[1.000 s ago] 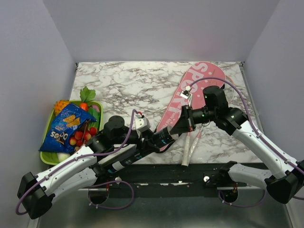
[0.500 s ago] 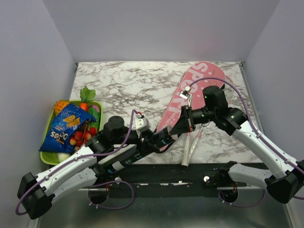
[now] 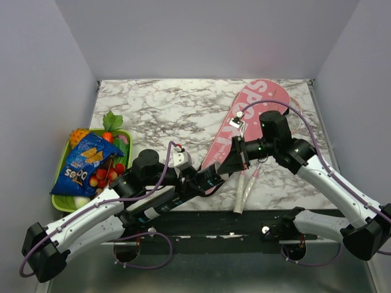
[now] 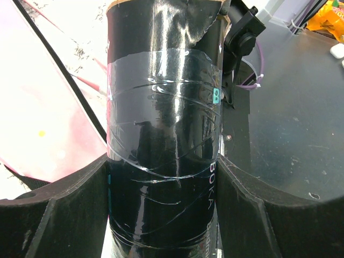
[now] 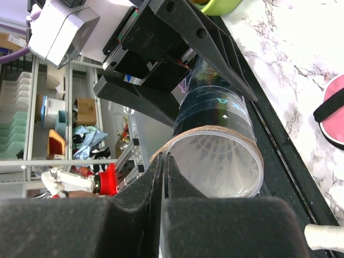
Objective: Pack up the badminton gear
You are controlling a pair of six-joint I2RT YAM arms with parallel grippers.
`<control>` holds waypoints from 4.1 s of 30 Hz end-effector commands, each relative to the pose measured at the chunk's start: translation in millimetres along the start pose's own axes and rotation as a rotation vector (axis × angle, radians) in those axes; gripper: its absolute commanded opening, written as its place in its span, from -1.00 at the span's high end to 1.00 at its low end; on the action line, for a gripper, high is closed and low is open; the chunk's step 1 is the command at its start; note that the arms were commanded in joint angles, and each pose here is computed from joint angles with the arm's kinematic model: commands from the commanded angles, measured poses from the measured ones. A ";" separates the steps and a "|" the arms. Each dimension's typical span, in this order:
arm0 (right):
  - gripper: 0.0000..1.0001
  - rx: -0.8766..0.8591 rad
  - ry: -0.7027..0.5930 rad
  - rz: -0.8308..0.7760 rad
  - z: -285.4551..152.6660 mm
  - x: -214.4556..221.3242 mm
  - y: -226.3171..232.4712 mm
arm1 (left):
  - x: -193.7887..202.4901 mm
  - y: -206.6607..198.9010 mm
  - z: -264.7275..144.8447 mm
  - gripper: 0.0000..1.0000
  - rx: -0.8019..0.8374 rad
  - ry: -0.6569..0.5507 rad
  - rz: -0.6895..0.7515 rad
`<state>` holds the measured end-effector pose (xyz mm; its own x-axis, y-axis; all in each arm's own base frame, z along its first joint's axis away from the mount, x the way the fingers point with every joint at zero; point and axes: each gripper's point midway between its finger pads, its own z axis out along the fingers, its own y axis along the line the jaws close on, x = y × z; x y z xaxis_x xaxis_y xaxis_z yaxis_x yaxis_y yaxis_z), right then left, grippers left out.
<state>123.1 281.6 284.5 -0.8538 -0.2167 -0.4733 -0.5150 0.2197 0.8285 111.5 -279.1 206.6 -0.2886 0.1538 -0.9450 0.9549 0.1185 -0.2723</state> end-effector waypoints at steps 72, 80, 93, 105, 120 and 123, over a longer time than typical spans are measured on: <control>0.10 0.489 -0.518 -0.170 -83.2 -101.1 28.0 | -94.0 181.0 -5.8 1.00 -0.371 0.205 0.196; 0.09 0.539 -0.532 -0.177 -91.3 -93.0 17.7 | -195.1 286.2 22.8 1.00 -0.425 0.206 0.334; 0.05 0.654 -0.542 -0.107 -85.4 -95.2 -27.0 | -159.8 477.3 -3.4 1.00 -0.800 0.127 0.266; -0.13 0.795 -0.479 0.003 -76.1 -91.5 -80.2 | -61.5 548.3 -19.0 0.85 -0.931 0.313 0.325; -0.46 0.816 -0.477 0.135 -80.7 -109.9 -123.6 | -80.0 541.9 -40.8 -0.97 -0.975 0.268 0.305; -0.54 0.808 -0.494 0.171 -84.3 -114.9 -133.2 | -101.8 521.3 -37.0 -0.97 -0.946 0.221 0.315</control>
<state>286.1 199.4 260.4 -0.7543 0.2295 -0.6151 -0.1449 0.8556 0.4969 647.3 -180.9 93.8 -0.2453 0.5460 -0.8011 0.5610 0.7539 0.3420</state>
